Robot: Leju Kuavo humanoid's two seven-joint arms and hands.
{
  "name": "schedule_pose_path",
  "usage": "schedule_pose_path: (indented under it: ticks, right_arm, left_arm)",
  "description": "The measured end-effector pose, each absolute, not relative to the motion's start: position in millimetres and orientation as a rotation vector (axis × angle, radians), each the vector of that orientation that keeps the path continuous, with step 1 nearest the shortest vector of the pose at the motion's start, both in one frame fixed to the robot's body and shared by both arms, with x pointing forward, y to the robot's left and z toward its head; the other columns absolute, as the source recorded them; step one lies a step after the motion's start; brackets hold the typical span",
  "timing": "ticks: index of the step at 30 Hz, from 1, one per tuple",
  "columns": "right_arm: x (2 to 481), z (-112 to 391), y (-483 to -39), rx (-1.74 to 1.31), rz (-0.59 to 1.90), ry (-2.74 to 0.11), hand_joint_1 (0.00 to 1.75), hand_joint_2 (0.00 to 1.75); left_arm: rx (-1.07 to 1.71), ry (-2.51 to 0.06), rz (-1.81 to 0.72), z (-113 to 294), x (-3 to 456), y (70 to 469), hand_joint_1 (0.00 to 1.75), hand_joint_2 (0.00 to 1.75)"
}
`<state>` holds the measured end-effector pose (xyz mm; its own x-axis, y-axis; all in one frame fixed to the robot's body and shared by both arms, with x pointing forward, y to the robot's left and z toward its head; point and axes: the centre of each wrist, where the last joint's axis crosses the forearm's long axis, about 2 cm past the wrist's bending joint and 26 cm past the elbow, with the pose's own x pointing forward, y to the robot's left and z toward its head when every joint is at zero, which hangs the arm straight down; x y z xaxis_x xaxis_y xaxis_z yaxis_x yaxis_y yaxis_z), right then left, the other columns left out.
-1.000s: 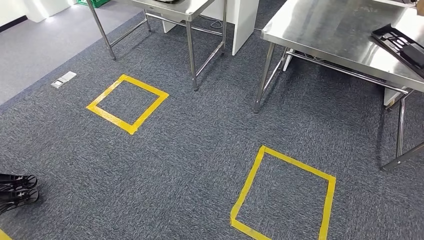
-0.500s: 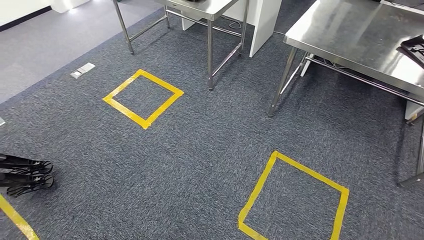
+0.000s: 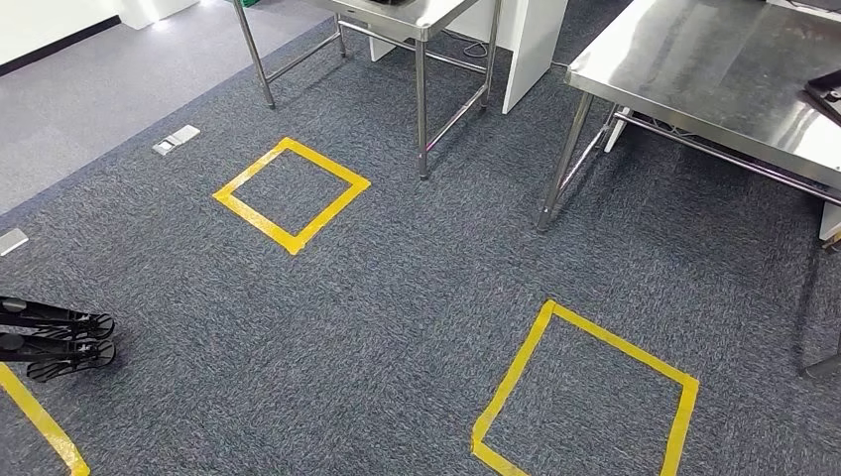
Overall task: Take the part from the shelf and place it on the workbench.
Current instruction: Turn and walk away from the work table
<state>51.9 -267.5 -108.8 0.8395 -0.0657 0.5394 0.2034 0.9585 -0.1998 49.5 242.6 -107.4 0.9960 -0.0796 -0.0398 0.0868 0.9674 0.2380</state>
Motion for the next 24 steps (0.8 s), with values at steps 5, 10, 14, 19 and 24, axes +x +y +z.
schedule_pose_path:
  ticks: [5, 10, 14, 19, 24]
  right_arm:
    - [52.2, -108.7, -265.8, -0.254, -0.146, -0.559, 0.0, 0.0]
    - [50.2, -109.0, -265.4, -0.254, -0.147, -0.555, 0.0, 0.0]
    - [50.0, -109.0, -265.7, -0.255, -0.147, -0.554, 0.0, 0.0]
    - [51.2, -108.8, -265.1, -0.25, -0.143, -0.554, 0.0, 0.0]
    - [50.4, -108.9, -263.6, -0.241, -0.131, -0.551, 0.0, 0.0]
  left_arm:
    - [0.239, 0.024, -0.097, -107.3, 50.5, 242.8, 0.0, 0.0]
    - [0.233, 0.013, -0.105, -107.2, 50.9, 241.7, 0.0, 0.0]
    - [0.228, 0.013, -0.106, -107.1, 50.6, 239.6, 0.0, 0.0]
    - [0.224, 0.02, -0.101, -106.9, 50.3, 237.5, 0.0, 0.0]
    - [0.226, 0.026, -0.089, -106.9, 49.8, 237.2, 0.0, 0.0]
